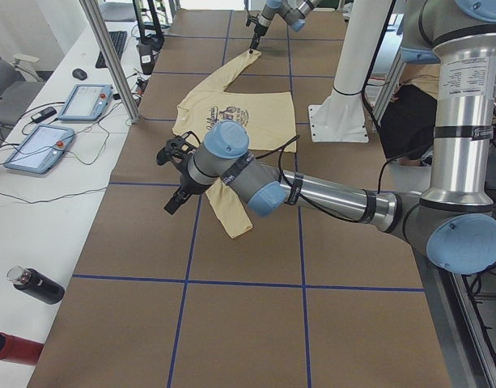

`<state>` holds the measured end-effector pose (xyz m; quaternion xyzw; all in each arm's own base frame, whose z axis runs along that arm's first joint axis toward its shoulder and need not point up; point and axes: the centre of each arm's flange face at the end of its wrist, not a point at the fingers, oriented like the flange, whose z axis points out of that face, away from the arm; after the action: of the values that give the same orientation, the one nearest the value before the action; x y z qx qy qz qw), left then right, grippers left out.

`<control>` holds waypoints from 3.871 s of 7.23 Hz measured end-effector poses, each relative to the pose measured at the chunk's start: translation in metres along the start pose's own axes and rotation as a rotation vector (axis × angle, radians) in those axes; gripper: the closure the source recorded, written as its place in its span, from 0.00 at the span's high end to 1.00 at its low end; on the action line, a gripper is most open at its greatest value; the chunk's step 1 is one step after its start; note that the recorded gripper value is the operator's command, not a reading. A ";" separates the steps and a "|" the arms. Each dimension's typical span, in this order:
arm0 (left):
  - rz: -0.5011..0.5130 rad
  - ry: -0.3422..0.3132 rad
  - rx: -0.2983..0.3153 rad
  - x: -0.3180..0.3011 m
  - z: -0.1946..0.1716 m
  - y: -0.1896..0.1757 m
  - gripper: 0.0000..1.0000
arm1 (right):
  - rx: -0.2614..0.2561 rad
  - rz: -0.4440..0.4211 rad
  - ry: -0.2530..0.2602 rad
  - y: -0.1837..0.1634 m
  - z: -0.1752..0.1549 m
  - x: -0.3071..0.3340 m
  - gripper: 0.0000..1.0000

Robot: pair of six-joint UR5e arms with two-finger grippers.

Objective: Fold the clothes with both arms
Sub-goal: 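Lower the right gripper and grasp the cuff of the sleeve nearest it, then carry the sleeve cuff with the right gripper across onto the shirt's collar area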

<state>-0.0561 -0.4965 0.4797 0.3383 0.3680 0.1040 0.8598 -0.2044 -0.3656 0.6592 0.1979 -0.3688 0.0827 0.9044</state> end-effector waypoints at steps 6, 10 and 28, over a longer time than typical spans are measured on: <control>0.000 0.000 -0.001 0.000 0.000 0.001 1.00 | -0.005 -0.004 -0.005 -0.001 -0.001 -0.005 0.00; -0.006 0.001 -0.006 -0.001 0.001 0.005 1.00 | 0.002 0.016 -0.067 -0.049 -0.053 -0.095 0.00; 0.003 0.003 0.004 -0.002 0.002 0.021 1.00 | -0.042 0.363 0.117 -0.253 -0.098 -0.808 1.00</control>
<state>-0.0553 -0.4826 0.4956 0.3405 0.3689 0.1049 0.8585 -0.6450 -0.5569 -0.0449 0.1042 -0.3468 0.2481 0.8985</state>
